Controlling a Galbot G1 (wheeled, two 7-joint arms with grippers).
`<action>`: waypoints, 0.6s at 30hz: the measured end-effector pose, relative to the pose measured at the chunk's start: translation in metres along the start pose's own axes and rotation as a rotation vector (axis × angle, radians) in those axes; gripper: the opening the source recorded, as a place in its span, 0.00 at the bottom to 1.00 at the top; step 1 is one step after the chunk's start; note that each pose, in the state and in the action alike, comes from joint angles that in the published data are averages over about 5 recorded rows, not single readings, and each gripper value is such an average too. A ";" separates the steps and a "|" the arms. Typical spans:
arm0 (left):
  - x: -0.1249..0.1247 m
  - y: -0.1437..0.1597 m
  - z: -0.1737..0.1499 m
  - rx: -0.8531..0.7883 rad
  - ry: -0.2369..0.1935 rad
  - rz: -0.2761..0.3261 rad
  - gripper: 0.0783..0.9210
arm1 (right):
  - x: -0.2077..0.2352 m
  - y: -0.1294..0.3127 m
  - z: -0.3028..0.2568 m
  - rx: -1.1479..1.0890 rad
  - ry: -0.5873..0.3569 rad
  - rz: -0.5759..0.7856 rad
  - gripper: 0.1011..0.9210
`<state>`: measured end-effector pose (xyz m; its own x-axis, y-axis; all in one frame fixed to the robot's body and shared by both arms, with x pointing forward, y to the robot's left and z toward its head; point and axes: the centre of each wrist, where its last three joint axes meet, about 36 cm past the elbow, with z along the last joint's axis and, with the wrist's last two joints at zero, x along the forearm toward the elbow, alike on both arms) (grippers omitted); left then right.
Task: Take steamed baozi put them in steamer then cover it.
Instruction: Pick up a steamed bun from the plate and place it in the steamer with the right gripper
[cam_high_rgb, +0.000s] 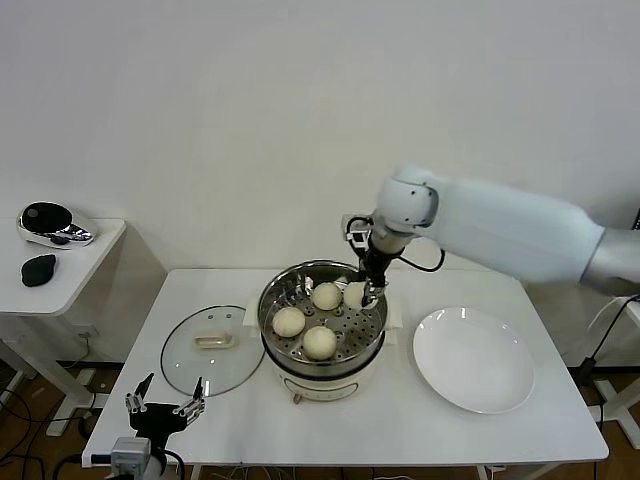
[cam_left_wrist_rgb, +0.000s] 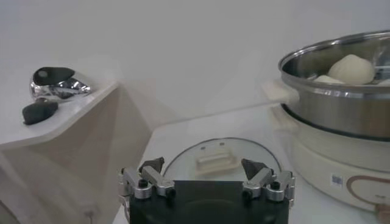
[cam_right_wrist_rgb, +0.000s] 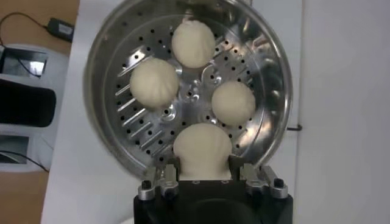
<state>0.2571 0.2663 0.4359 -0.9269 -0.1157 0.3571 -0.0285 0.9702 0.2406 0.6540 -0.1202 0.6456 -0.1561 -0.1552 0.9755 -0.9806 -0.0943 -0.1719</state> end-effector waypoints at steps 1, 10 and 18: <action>-0.001 0.000 0.000 0.001 0.001 0.000 0.88 | -0.005 0.000 -0.001 0.000 0.003 0.000 0.50; -0.005 0.000 0.004 0.002 0.010 0.005 0.88 | -0.043 -0.002 -0.010 0.004 0.030 -0.010 0.50; -0.006 0.000 0.004 0.007 0.011 0.010 0.88 | -0.058 0.000 -0.012 0.013 0.048 -0.018 0.50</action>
<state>0.2610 0.2675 0.4302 -0.9231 -0.1086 0.3689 -0.0222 0.9728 0.2307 0.6618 -0.0996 0.5911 -0.1442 -0.1062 0.9838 -0.9817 -0.1096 -0.1557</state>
